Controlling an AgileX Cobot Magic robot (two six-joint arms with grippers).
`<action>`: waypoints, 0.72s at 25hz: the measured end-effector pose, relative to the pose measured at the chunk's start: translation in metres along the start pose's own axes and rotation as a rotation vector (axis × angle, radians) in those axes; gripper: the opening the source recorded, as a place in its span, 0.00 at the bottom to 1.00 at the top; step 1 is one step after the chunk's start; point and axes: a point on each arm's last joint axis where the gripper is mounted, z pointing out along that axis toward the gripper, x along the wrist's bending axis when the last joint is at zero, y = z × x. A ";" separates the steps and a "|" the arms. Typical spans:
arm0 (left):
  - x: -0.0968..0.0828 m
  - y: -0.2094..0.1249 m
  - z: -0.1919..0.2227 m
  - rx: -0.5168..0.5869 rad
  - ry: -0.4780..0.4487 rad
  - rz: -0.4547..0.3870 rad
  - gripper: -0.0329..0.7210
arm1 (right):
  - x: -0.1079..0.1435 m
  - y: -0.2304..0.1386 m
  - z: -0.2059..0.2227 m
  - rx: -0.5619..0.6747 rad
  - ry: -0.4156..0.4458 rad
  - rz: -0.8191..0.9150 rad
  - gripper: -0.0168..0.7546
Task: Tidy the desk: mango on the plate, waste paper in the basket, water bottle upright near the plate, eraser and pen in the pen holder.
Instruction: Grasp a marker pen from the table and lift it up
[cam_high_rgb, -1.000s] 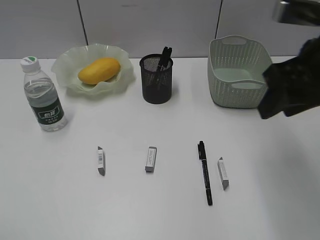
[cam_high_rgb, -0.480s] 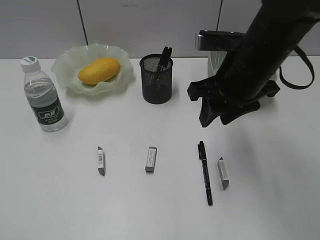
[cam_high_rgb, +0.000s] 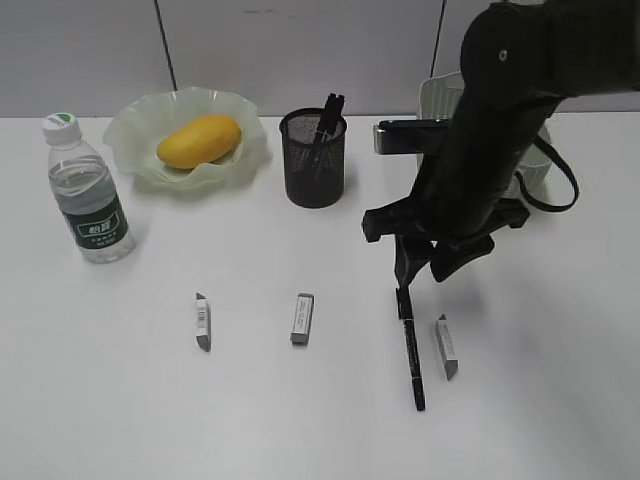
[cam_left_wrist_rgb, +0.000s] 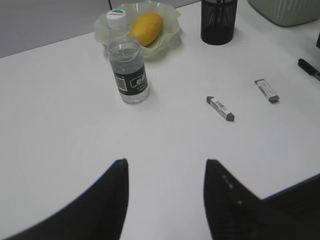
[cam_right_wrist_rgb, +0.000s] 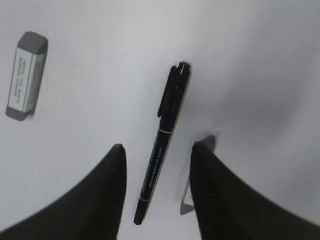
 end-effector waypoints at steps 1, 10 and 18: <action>0.000 0.000 0.000 0.001 0.002 0.001 0.54 | 0.001 0.001 0.003 0.003 -0.007 -0.003 0.47; 0.000 -0.001 0.000 0.014 0.122 -0.049 0.54 | 0.009 0.017 0.023 -0.008 -0.078 -0.018 0.47; -0.001 -0.001 0.000 0.024 0.239 -0.102 0.54 | 0.005 0.016 0.047 0.039 -0.108 0.028 0.47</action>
